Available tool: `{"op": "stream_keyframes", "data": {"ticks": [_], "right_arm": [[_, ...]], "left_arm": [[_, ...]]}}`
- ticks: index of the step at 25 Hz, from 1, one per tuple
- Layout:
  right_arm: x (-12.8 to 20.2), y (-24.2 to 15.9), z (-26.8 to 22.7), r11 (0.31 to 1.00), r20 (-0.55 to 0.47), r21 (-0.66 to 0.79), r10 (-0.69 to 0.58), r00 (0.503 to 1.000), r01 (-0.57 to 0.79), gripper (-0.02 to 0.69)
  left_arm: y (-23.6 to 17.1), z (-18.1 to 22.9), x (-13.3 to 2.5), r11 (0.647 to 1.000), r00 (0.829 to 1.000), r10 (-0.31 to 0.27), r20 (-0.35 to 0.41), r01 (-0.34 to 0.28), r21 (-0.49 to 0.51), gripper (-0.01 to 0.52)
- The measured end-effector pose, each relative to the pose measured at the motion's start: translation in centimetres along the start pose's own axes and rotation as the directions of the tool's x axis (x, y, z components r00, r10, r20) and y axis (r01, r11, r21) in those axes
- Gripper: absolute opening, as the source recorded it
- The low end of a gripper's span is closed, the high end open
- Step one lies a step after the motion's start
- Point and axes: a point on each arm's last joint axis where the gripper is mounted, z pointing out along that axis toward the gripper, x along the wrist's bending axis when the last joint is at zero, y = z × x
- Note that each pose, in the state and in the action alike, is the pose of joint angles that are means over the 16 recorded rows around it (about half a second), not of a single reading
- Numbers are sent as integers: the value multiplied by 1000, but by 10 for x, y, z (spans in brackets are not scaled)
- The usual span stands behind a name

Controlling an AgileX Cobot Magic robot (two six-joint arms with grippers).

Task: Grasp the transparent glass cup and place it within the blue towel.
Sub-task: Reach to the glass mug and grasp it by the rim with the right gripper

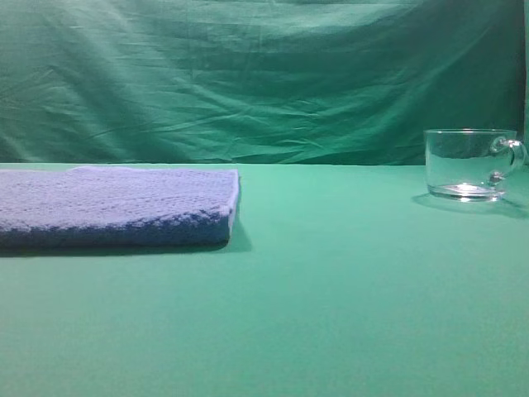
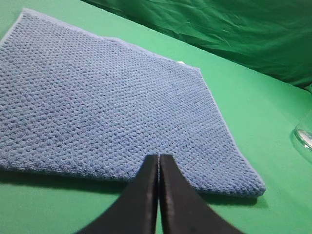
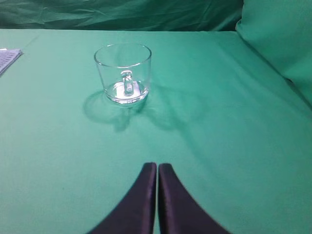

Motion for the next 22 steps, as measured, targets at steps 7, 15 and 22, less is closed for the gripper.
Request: {"op": "stream_keyframes", "data": {"ticks": [7, 15, 22], "right_arm": [[0, 0, 0, 1000, 0, 0, 0, 1000, 0, 0], [0, 0, 0, 1000, 0, 0, 0, 1000, 0, 0], [0, 0, 0, 1000, -1, -4, 2, 1000, -2, 0]], "left_arm": [[0, 0, 0, 1000, 1000, 0, 0, 0, 0, 0], [0, 0, 0, 1000, 1000, 0, 0, 0, 0, 0], [0, 0, 0, 1000, 1000, 0, 0, 0, 0, 0]]}}
